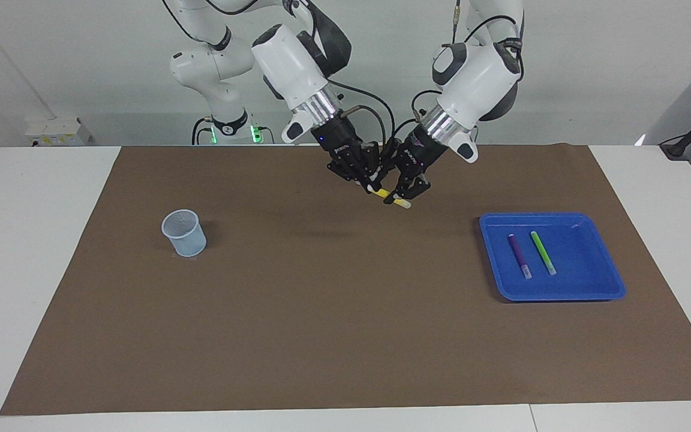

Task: Right arm passes pens to left for tray arrangement
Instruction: 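Grasp the yellow pen with the left gripper and open the right gripper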

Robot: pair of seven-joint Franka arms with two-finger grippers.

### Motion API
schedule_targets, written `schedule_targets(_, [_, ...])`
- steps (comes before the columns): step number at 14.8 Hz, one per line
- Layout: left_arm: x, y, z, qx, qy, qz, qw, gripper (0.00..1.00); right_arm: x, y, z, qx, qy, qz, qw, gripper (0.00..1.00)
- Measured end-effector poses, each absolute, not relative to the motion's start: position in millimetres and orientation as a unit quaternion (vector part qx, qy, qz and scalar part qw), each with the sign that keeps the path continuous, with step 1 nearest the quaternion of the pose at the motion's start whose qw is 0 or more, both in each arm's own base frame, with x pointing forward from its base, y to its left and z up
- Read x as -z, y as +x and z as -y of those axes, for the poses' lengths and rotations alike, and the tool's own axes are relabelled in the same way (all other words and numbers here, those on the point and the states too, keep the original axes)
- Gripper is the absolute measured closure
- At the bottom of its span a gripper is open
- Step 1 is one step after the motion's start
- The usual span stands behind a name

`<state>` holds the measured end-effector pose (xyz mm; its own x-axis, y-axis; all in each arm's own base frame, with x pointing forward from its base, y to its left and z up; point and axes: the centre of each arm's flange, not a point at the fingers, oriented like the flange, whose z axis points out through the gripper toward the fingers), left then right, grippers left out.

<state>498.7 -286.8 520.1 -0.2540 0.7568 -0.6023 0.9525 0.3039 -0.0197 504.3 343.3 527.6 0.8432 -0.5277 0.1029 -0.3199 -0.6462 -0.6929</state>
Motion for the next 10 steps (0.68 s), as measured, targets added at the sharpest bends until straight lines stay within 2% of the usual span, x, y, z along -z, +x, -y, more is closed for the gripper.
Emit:
schedule_targets(2, [-520.3, 501.6, 282.4, 0.193, 0.554, -0.769, 0.254, 0.77, -526.6, 504.1, -343.2, 0.149, -0.895, -0.237, 0.347, 0.82])
schedule_targets(3, [-520.6, 500.3, 283.7, 0.192, 0.558, -0.766, 0.254, 0.82, -525.7, 505.1, -342.1, 0.150, -0.895, -0.237, 0.346, 0.82])
schedule_targets(10, [-520.7, 500.1, 284.2, 0.192, 0.558, -0.766, 0.254, 0.82, -525.9, 506.1, -340.9, 0.150, -0.895, -0.238, 0.346, 0.80])
